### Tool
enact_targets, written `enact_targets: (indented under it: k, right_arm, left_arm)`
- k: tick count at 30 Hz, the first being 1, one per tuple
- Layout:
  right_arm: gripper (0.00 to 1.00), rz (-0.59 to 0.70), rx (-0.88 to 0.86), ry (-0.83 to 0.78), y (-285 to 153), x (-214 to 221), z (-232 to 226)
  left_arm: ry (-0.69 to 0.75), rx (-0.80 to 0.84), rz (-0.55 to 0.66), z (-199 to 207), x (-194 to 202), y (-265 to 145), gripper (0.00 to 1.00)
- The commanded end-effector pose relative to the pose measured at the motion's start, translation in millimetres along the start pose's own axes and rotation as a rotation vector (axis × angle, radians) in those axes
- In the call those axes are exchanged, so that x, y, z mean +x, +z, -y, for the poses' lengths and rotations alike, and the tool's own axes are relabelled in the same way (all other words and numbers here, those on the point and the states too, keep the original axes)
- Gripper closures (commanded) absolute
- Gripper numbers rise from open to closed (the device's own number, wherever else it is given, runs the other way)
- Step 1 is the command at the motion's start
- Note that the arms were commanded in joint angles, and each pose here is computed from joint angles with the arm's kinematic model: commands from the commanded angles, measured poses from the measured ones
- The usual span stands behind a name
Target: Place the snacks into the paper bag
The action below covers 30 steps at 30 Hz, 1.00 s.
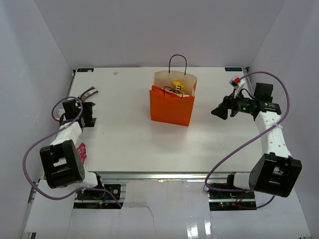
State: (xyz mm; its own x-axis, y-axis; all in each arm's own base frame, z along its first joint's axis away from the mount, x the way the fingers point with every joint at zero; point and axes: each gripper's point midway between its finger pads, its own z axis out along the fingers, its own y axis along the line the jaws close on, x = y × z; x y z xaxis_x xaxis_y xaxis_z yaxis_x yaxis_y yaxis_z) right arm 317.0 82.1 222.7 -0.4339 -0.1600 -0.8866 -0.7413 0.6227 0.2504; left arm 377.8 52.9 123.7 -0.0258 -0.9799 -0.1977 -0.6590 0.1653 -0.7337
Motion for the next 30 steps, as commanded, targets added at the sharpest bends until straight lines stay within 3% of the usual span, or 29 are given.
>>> enact_targets:
  k: [1,2,8,13,25,30]
  right_arm:
    - [0.24,-0.004,0.002,-0.023,2.9,6.8,5.3]
    - [0.24,-0.004,0.002,-0.025,3.0,7.4,5.3]
    - [0.24,-0.016,0.015,-0.026,6.3,11.4,14.5]
    - [0.24,-0.028,0.028,-0.012,8.5,11.8,22.8]
    - [0.24,-0.031,0.067,-0.010,8.0,-0.1,36.7]
    - [0.24,-0.023,0.087,-0.020,4.2,-8.4,38.9]
  left_arm:
    - [-0.323,0.216,0.105,63.5,-36.6,30.9,0.13]
    - [-0.321,0.248,0.112,78.2,-42.4,26.8,0.13]
    - [-0.329,0.188,0.130,97.2,-65.6,91.0,0.13]
    - [-0.378,0.037,0.148,74.0,-73.0,138.8,0.14]
    - [-0.455,0.000,0.175,80.2,-93.5,193.5,0.15]
    - [-0.466,-0.078,0.168,65.1,-99.4,210.1,0.20]
